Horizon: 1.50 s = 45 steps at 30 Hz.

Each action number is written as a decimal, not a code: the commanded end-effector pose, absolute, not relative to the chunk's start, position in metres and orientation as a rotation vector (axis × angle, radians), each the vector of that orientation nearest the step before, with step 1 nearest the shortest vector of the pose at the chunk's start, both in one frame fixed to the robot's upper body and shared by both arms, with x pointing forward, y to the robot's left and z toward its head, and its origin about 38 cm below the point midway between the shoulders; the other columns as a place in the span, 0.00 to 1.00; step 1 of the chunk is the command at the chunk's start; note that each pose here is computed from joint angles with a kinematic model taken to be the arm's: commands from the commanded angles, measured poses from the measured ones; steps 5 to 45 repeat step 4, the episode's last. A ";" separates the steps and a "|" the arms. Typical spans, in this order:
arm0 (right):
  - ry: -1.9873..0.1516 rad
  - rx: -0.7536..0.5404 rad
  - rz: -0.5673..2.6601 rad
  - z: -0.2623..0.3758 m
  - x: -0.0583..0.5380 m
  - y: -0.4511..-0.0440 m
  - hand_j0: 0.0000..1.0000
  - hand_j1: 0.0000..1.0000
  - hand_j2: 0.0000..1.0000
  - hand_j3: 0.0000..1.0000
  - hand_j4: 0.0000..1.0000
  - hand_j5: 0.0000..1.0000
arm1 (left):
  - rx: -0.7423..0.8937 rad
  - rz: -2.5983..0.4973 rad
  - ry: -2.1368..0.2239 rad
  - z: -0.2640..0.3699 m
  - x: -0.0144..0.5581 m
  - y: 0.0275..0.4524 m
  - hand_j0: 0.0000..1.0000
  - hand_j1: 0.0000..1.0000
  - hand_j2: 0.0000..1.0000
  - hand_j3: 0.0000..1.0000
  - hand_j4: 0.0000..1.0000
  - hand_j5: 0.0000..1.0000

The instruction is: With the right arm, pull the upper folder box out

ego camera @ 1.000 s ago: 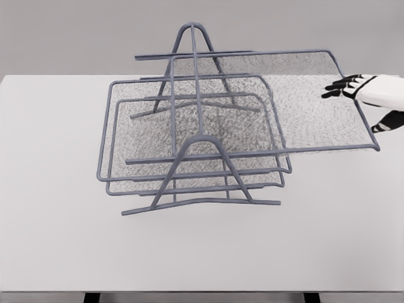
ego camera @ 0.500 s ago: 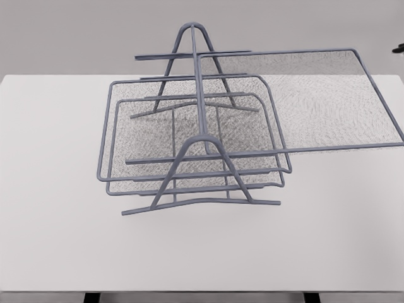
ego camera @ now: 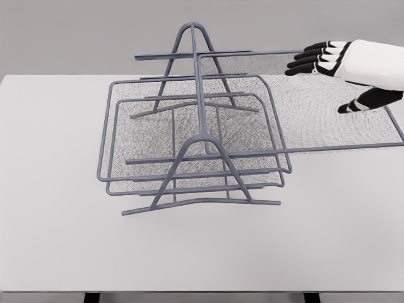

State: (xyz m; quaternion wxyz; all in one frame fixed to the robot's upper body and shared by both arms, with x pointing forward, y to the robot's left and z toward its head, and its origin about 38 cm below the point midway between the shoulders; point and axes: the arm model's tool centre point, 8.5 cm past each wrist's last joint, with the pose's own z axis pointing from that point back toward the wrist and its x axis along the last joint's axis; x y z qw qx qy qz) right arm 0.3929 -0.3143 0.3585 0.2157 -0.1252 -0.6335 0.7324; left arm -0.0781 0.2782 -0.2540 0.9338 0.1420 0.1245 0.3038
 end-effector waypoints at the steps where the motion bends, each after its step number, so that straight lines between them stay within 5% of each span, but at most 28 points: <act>1: -1.822 -0.279 2.011 0.352 0.396 -0.295 1.00 1.00 1.00 1.00 1.00 1.00 | 0.290 0.621 0.254 -0.254 -0.078 0.278 1.00 1.00 1.00 1.00 1.00 1.00; 45: -1.834 -0.234 2.011 0.343 0.397 -0.285 1.00 1.00 1.00 1.00 1.00 1.00 | 0.296 0.620 0.262 -0.253 -0.081 0.279 1.00 1.00 1.00 1.00 1.00 1.00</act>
